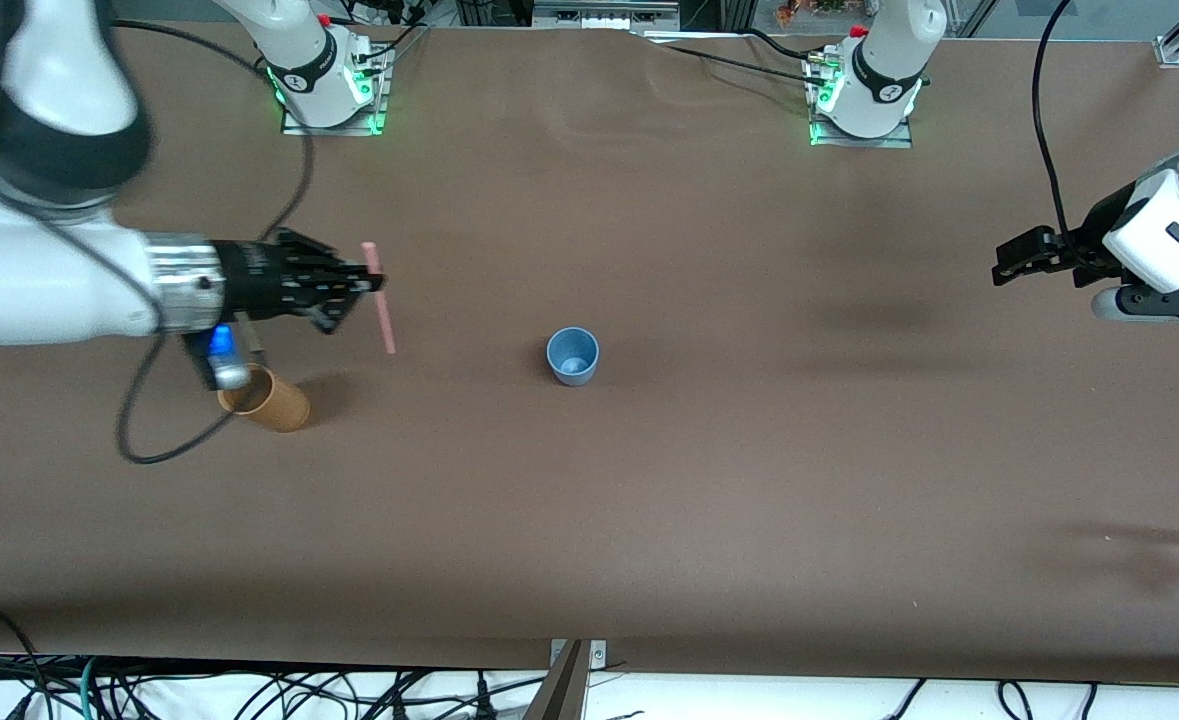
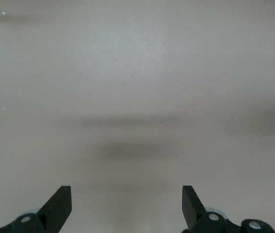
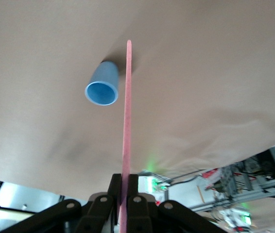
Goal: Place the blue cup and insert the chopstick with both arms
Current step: 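Carry the chopstick over the blue cup and lower it inside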
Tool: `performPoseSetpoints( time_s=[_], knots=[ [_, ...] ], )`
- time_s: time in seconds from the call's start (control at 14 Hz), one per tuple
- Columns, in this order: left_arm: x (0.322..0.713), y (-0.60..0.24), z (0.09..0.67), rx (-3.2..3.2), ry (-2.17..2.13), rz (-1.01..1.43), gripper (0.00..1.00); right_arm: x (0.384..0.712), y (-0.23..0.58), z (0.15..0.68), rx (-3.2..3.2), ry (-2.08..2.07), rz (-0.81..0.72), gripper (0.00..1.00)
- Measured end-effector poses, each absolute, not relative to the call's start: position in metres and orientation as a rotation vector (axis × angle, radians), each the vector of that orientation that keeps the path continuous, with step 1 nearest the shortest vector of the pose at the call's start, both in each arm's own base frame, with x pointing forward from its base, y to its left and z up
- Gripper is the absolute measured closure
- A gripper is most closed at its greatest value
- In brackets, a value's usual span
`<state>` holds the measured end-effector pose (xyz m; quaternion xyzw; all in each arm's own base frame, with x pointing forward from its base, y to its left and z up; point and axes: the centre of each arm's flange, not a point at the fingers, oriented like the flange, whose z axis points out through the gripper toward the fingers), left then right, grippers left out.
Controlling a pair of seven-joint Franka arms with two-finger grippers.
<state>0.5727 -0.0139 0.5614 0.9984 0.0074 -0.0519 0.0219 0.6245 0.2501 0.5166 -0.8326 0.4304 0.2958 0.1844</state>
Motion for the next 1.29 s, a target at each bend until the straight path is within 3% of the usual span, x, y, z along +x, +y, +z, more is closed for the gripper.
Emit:
performPoseSetpoints(
  time_s=[0.21,0.57,1.29],
  knots=[
    [0.573,-0.014,0.561,3.094,0.022,-0.161,0.00,0.616,0.330,0.509,-2.239,1.317,0.789,0.92],
    [0.573,-0.015,0.562,3.094,0.021,-0.160,0.00,0.614,0.395,0.485,-2.071,1.389,0.778,0.92],
    [0.573,-0.015,0.562,3.094,0.021,-0.158,0.00,0.599,0.414,0.393,-2.176,1.377,0.920,0.92]
  ],
)
